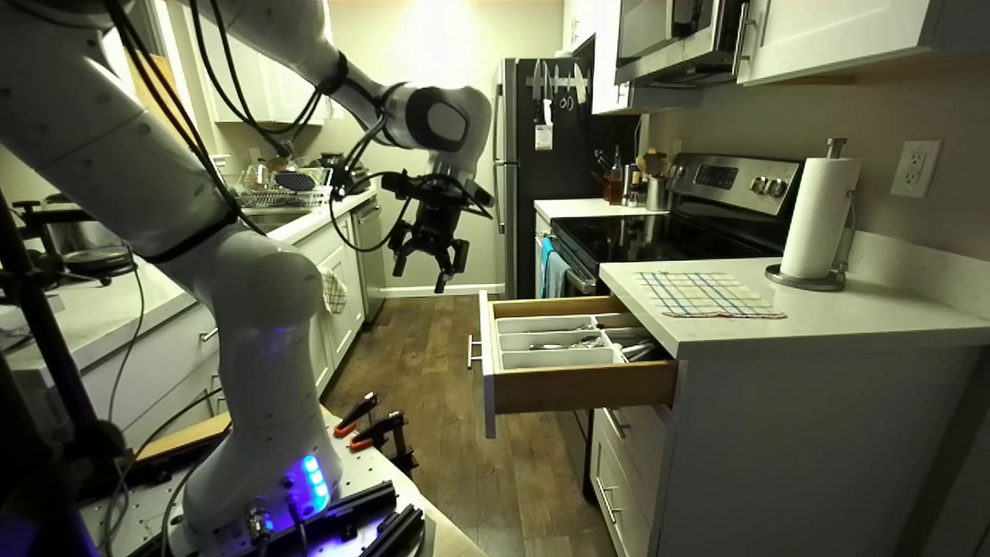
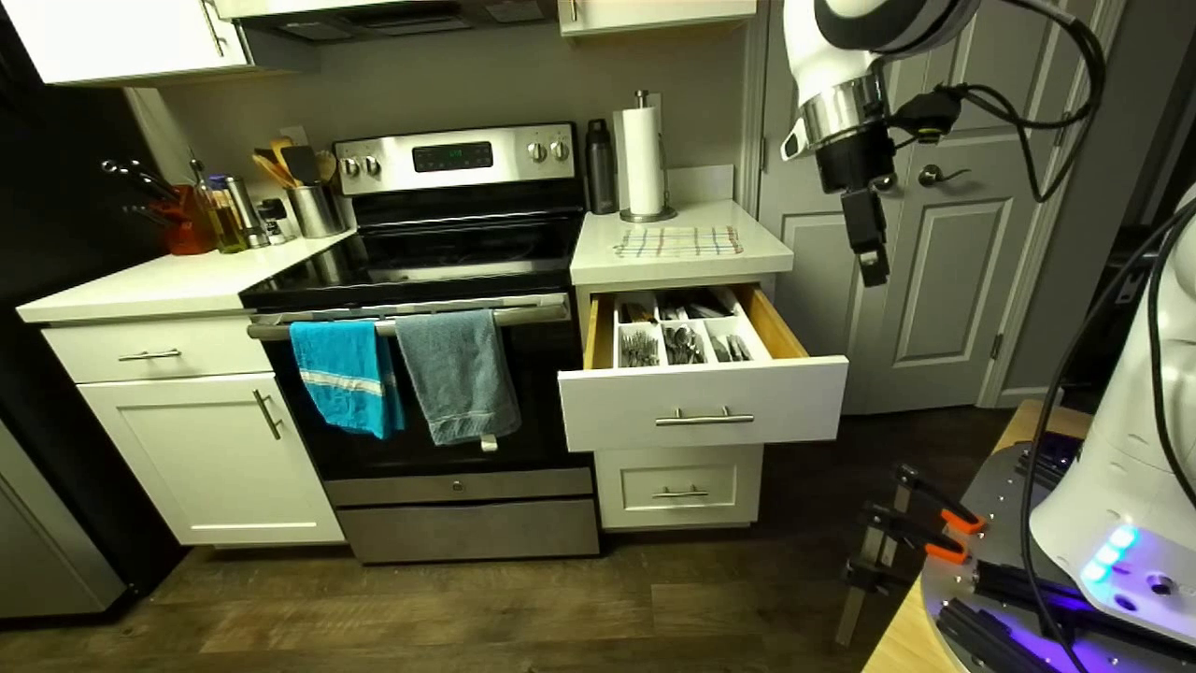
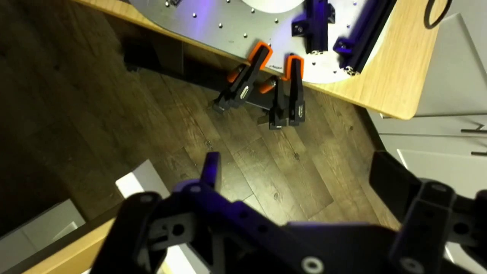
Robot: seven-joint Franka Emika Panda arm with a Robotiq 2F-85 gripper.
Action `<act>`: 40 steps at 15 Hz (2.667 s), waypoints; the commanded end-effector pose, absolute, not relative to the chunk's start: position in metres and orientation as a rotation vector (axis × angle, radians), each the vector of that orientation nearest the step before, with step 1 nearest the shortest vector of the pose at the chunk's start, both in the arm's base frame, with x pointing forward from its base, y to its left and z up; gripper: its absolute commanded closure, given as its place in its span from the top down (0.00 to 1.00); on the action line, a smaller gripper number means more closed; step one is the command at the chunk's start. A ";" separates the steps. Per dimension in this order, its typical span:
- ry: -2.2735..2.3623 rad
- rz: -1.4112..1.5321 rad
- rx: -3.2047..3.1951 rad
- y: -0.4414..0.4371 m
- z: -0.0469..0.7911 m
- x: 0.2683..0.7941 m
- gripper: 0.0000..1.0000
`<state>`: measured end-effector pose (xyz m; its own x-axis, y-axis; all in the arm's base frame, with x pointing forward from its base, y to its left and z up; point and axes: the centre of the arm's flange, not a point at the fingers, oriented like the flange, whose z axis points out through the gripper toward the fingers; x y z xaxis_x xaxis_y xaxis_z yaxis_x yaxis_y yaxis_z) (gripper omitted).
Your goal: Close the first top drawer
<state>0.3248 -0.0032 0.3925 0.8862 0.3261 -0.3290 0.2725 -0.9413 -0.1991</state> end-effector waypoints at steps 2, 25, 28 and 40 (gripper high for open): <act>-0.530 0.470 -2.937 -0.015 0.344 0.313 1.00; -0.333 0.194 -2.914 -0.012 0.273 0.360 1.00; -0.368 0.269 -2.882 0.000 0.242 0.368 1.00; -0.370 0.432 -2.931 0.013 0.168 0.378 1.00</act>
<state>0.3706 0.0155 0.1685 0.9198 0.2734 -0.2814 0.2114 -0.9496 -0.2315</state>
